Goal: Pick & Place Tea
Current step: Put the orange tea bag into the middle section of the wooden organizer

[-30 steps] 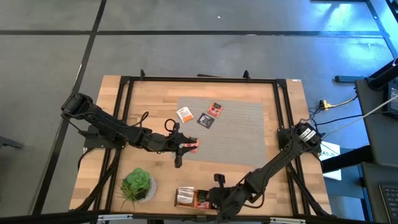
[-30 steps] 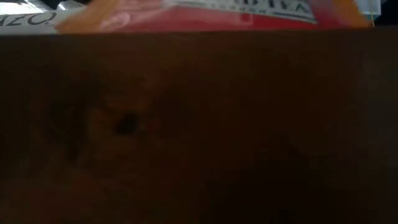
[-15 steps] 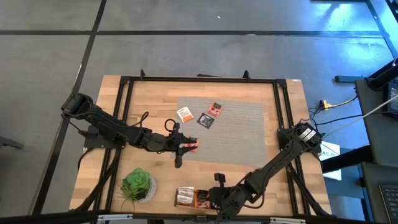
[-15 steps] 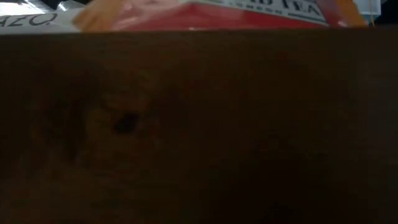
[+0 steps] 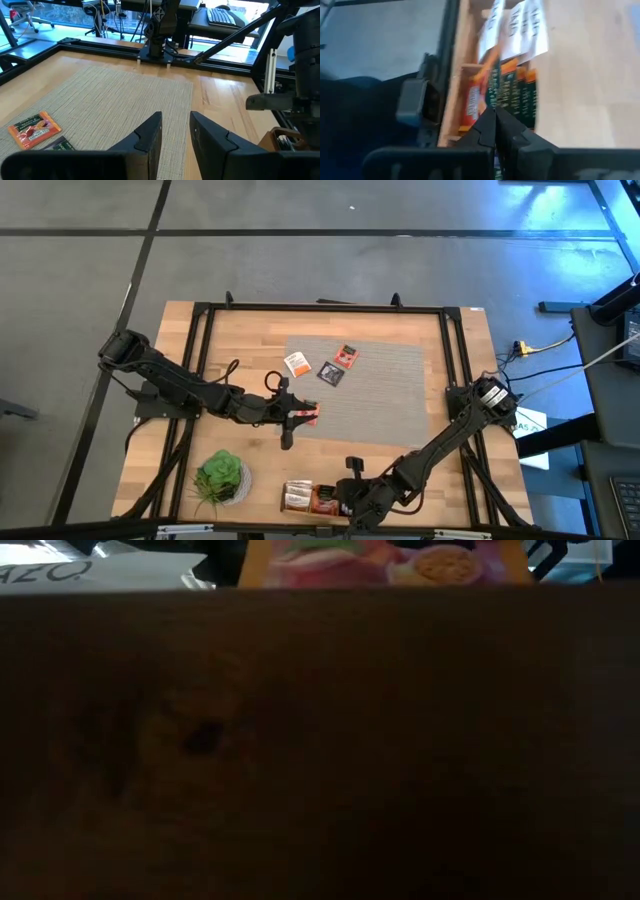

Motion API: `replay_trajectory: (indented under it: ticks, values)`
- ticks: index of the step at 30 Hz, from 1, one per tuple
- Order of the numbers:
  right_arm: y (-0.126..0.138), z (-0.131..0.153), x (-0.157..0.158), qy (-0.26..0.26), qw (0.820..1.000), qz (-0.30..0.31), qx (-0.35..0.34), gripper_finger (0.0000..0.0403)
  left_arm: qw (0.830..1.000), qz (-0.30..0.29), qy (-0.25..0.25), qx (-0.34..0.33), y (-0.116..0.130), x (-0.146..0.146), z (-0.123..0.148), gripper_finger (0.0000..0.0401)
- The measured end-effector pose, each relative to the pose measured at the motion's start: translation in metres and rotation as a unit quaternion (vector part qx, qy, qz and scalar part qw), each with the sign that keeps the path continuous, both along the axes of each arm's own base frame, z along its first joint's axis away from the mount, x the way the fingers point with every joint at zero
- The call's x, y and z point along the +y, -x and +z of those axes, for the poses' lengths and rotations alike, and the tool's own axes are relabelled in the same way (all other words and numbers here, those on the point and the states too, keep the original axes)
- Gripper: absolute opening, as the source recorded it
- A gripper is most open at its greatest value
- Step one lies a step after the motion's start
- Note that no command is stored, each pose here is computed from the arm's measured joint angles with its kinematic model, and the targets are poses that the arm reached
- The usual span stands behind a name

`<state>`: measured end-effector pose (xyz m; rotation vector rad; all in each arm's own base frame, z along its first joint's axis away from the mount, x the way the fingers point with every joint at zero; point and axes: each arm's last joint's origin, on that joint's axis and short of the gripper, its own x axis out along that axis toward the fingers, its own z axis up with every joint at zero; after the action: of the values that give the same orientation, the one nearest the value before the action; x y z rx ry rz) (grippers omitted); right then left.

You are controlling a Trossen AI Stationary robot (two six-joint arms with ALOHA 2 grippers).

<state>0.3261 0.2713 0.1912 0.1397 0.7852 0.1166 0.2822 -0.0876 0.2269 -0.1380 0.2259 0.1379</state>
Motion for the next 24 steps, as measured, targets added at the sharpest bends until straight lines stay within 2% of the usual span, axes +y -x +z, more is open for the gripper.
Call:
replay_trajectory:
  ticks: [3, 24]
  values:
    - [0.0, 0.001, 0.002, -0.018, 1.0, 0.016, 0.006, 0.0006, 1.0, 0.0, 0.0, 0.0, 0.0, 0.0, 0.0, 0.0097]
    - [-0.003, -0.017, 0.004, -0.028, 0.999, 0.021, 0.036, 0.0007, 1.0, 0.0, 0.0, 0.0, 0.0, 0.0, 0.0, 0.0096]
